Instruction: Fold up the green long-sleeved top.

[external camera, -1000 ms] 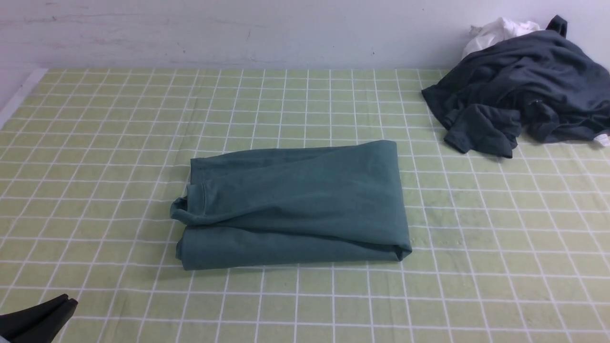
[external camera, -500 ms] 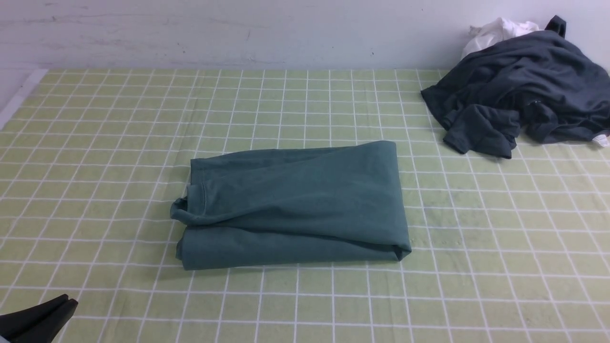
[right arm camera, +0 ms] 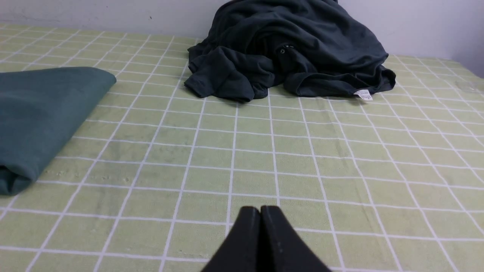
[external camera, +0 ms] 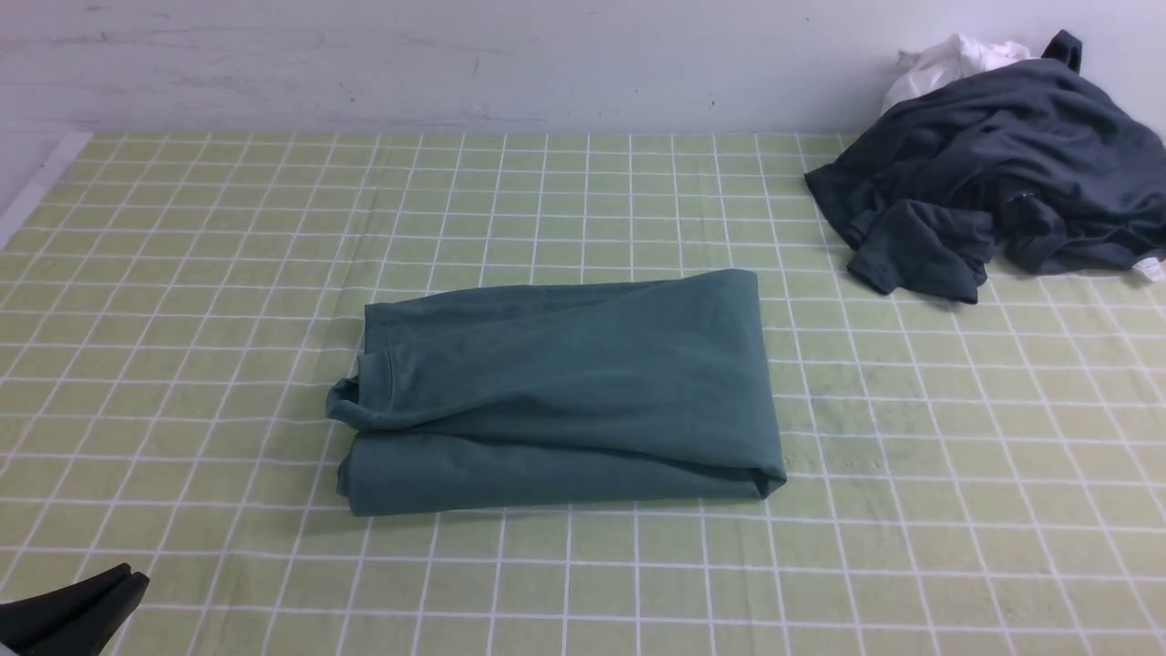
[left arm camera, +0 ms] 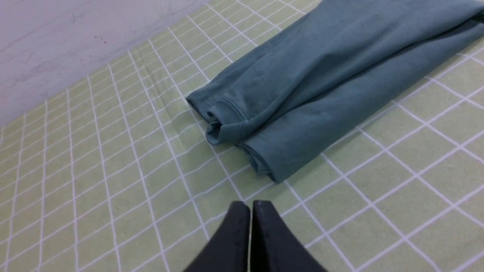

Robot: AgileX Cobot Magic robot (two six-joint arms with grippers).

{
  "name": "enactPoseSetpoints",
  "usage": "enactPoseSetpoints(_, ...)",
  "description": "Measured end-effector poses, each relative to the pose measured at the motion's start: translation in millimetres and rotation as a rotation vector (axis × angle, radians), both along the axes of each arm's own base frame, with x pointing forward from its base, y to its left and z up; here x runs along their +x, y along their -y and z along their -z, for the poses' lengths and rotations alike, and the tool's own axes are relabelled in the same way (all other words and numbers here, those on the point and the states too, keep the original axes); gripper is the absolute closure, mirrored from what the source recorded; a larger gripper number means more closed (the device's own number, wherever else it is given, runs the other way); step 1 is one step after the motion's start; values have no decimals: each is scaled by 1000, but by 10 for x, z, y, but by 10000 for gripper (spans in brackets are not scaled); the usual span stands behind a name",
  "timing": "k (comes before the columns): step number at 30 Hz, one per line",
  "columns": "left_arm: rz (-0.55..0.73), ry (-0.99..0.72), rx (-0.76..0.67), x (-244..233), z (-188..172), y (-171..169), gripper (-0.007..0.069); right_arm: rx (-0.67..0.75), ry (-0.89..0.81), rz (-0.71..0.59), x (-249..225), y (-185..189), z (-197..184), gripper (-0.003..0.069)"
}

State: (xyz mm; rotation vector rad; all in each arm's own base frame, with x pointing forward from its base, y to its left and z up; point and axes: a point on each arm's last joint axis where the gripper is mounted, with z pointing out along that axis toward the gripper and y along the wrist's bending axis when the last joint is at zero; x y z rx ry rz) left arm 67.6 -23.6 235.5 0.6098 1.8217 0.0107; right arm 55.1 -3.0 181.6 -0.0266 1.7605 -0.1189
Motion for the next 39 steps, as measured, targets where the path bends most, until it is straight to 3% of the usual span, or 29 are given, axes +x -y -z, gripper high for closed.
enactPoseSetpoints(6,-67,61,37,-77,357,-81,629,3,-1,1,0,0,-1,675)
enactPoseSetpoints(12,-269,20,-152,-148,636,-173,629,5,-2,1,-1,-1,0,675)
enactPoseSetpoints(15,-310,9,-192,-152,645,-191,629,7,-2,0,-1,-1,1,675)
enactPoseSetpoints(39,-323,2,-209,-153,649,-196,629,6,-2,0,-1,-1,1,675)
